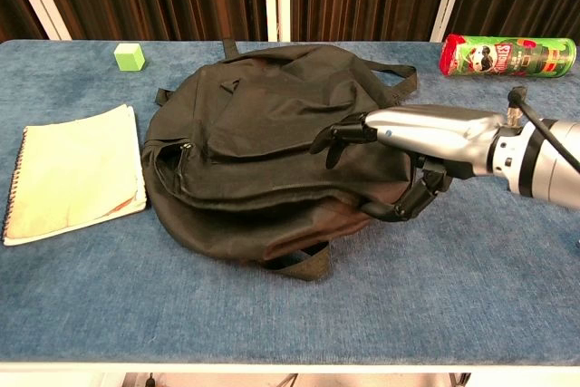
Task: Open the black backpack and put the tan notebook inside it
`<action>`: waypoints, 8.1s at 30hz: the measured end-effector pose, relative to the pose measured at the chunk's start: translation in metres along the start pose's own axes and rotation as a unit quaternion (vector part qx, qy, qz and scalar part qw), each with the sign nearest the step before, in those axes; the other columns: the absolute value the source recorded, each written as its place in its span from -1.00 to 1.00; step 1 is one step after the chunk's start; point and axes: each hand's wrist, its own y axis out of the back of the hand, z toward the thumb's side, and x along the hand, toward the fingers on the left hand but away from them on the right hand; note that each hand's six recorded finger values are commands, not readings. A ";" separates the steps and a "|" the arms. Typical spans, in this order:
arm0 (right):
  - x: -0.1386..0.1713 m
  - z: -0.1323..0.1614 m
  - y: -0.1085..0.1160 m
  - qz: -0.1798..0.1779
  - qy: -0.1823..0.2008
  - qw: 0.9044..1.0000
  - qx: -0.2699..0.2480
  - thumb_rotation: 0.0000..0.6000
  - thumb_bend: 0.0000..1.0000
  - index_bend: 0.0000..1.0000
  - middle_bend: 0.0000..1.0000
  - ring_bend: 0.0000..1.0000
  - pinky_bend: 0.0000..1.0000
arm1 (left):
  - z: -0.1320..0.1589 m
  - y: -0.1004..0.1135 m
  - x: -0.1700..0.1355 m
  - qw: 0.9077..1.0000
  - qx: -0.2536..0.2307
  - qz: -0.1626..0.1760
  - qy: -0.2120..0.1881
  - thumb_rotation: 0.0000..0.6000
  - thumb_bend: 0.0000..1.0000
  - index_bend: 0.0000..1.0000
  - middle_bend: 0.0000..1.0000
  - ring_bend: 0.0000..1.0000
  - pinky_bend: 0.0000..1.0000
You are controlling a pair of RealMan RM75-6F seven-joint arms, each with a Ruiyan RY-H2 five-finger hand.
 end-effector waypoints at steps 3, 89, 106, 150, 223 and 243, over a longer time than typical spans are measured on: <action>0.003 -0.003 0.004 -0.003 -0.004 1.000 -0.001 1.00 -0.23 -0.63 -0.49 -0.96 -0.98 | 0.000 0.000 0.001 1.000 0.001 -0.001 -0.001 1.00 -0.91 -0.73 -0.83 -0.92 -0.72; -0.046 -0.025 0.065 -0.216 -0.175 0.875 -0.396 1.00 0.19 0.55 0.21 -0.32 -0.72 | -0.044 -0.144 0.089 0.994 -0.019 -0.104 -0.022 1.00 -0.38 -0.61 -0.69 -0.84 -0.71; -0.044 -0.029 0.067 -0.217 -0.176 0.871 -0.404 1.00 0.19 0.55 0.21 -0.32 -0.75 | -0.021 -0.149 0.114 0.995 -0.001 -0.073 -0.067 1.00 -0.54 -0.30 -0.35 -0.59 -0.62; -0.058 -0.003 0.087 -0.230 -0.136 0.832 -0.486 1.00 0.14 0.55 0.17 -0.32 -0.77 | -0.006 -0.045 0.024 0.954 0.154 0.181 -0.184 1.00 -0.18 0.49 0.42 0.18 0.13; -0.062 0.055 0.110 -0.215 -0.043 0.790 -0.573 1.00 0.12 0.54 0.16 -0.32 -0.77 | 0.170 -0.186 0.197 0.957 0.194 0.038 -0.214 1.00 -0.54 0.08 0.10 0.08 0.12; -0.070 0.039 0.089 -0.183 -0.058 0.828 -0.527 1.00 -0.02 -0.19 -0.31 -0.66 -0.98 | 0.092 -0.100 0.113 0.987 0.076 0.060 -0.126 1.00 -0.90 -0.25 -0.14 -0.12 0.08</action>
